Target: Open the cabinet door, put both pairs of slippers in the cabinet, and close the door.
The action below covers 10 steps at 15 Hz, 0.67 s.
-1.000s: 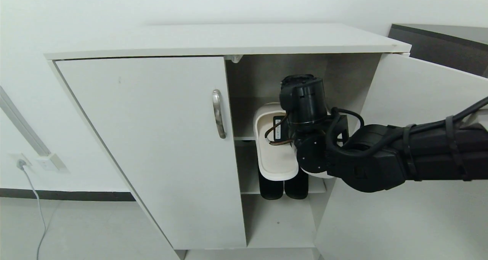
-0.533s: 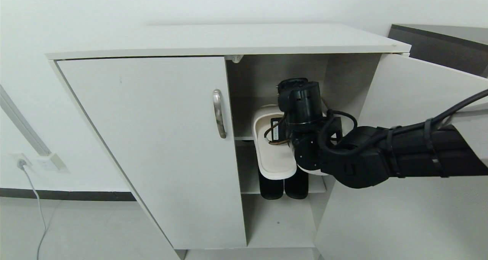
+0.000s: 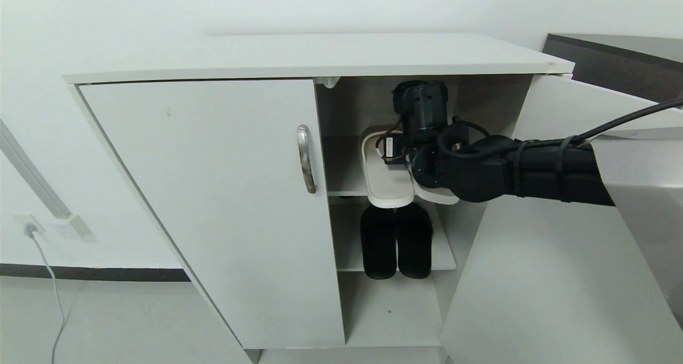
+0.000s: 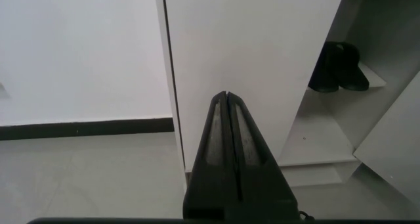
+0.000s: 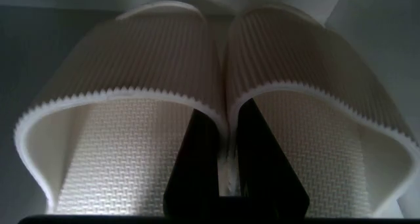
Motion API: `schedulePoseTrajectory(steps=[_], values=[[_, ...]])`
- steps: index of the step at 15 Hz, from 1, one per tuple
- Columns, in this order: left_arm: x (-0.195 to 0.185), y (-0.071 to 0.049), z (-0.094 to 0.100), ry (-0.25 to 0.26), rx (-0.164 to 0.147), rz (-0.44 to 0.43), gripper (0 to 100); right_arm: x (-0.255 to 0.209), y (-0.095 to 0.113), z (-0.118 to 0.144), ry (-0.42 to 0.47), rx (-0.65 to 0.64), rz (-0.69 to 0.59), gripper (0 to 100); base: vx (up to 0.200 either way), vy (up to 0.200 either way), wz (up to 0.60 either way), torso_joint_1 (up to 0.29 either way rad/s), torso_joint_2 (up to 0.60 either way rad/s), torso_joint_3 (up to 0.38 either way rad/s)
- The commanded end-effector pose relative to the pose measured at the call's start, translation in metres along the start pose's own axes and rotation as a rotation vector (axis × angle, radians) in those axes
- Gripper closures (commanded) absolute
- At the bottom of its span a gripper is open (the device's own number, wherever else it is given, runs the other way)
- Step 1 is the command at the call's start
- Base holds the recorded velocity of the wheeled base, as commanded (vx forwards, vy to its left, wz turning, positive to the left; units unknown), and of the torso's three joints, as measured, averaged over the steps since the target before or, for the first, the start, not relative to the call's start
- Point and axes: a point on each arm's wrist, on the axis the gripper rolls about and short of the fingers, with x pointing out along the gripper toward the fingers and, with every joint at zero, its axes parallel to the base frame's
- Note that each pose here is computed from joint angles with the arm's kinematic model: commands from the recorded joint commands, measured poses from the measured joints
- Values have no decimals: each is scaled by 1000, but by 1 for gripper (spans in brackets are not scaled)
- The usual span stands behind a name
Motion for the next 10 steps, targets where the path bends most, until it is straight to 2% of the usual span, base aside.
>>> schedulePoseTrajectory(steps=[1, 4, 9, 10], values=[[0, 0, 0, 1, 0, 0, 100, 19, 5, -14, 16, -9, -9, 100, 0, 0, 0, 0, 0, 0], [0, 0, 0, 1, -3, 2, 100, 26, 7, -25, 36, -25, -16, 100, 0, 0, 0, 0, 0, 0], [0, 0, 0, 1, -3, 19, 100, 32, 3, -28, 42, -29, -29, 100, 0, 0, 0, 0, 0, 0], [0, 0, 0, 1, -3, 19, 100, 32, 2, -28, 42, -29, -30, 0, 0, 0, 0, 0, 0, 0]])
